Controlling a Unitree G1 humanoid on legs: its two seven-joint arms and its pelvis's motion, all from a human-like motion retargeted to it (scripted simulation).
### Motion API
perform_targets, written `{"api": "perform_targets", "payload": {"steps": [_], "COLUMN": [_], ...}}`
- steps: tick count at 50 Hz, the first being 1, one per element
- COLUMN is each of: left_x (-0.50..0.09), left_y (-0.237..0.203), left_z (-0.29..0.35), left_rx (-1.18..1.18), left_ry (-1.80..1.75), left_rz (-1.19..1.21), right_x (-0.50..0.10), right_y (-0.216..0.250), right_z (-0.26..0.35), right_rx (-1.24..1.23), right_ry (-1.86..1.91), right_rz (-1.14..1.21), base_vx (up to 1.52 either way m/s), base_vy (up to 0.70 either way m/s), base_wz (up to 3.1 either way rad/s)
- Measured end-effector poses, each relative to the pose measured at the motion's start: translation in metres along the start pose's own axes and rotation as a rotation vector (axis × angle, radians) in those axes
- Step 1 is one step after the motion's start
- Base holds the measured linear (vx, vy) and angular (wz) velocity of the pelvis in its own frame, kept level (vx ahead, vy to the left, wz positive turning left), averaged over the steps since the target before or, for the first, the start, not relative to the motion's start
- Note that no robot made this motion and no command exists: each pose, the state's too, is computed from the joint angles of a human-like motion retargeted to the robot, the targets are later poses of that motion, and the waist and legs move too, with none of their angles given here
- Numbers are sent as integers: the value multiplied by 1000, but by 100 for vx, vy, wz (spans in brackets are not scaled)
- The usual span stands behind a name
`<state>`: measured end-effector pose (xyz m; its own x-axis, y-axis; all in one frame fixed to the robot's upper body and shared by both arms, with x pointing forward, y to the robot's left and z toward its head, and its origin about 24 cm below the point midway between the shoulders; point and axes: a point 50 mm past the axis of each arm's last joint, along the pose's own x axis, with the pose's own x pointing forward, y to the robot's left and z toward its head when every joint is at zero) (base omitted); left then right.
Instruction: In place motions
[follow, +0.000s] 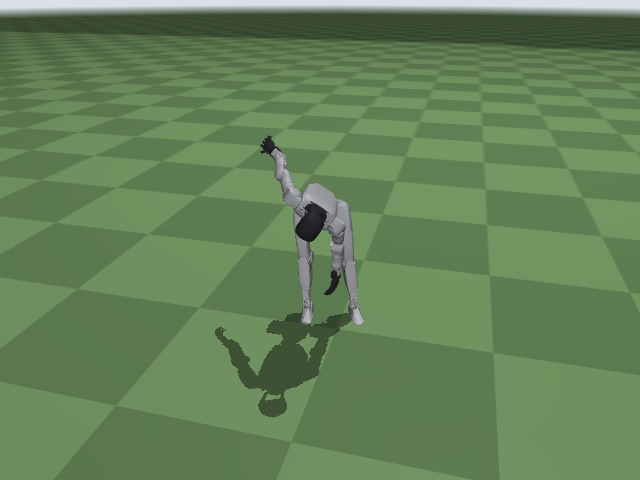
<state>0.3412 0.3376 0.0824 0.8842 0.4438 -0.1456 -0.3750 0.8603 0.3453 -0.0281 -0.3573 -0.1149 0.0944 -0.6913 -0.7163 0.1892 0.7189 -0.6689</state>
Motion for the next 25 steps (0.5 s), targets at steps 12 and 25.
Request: {"api": "perform_targets", "payload": {"steps": [12, 25], "left_x": [-1, -2], "left_y": [0, 18], "left_z": [4, 0], "left_rx": [-46, -97], "left_ry": [-53, -38], "left_rz": [-12, -13], "right_x": [0, 2], "right_y": [4, 15], "right_z": [10, 43], "right_rx": [-25, -37], "right_ry": [-51, -149], "right_rz": [-71, -48], "base_vx": [0, 0], "base_vy": [1, 1], "base_wz": [-8, -5]}}
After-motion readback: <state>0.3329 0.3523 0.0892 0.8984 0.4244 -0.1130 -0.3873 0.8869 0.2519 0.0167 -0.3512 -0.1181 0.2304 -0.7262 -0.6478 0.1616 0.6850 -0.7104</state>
